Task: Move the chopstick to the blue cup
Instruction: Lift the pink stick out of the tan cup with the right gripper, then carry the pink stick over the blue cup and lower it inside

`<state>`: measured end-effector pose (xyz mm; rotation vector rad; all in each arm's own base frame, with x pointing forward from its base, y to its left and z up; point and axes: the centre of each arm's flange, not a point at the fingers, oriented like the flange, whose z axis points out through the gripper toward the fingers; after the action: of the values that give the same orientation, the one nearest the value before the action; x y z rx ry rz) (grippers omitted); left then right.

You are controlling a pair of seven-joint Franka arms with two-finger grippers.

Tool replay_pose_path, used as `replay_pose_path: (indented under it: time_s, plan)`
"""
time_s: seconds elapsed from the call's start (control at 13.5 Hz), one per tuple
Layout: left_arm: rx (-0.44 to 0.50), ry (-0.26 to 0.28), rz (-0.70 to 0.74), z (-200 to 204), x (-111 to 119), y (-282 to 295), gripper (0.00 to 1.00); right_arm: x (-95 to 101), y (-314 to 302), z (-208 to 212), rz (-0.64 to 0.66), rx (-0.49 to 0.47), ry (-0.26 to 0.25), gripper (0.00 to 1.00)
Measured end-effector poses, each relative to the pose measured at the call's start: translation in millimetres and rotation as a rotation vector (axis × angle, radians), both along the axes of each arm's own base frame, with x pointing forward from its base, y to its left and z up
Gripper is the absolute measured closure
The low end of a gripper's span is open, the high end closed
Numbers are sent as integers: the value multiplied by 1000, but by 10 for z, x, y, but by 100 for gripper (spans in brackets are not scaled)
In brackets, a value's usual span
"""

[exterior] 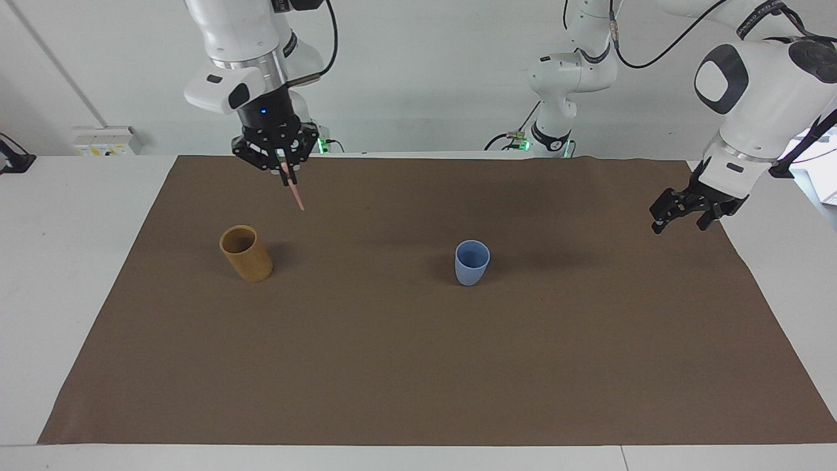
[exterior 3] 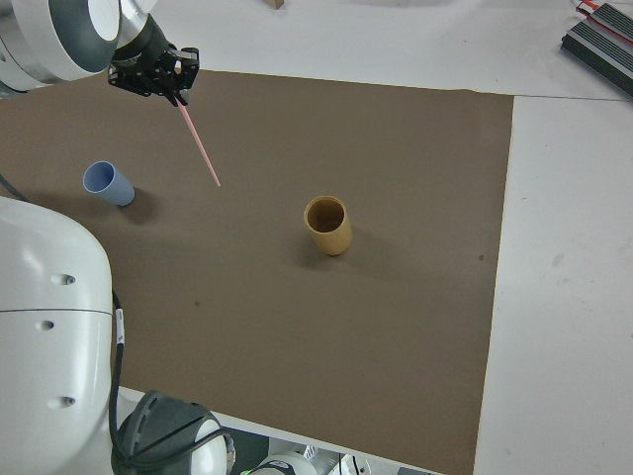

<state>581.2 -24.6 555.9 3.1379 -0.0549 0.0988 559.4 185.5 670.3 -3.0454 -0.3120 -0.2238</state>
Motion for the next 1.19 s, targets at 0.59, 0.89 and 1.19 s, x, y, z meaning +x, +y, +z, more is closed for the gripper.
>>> replay_pose_path:
  time_s: [0.59,0.89,1.19]
  plan:
    - [0,0,0,0,0,0,0,110,1624,-615,-318,181,-3,92]
    - [0,0,0,0,0,0,0,115,1975,-618,-397,260,-48,92]
    - [0,0,0,0,0,0,0,170,1980,-747,-400,257,-71,92]
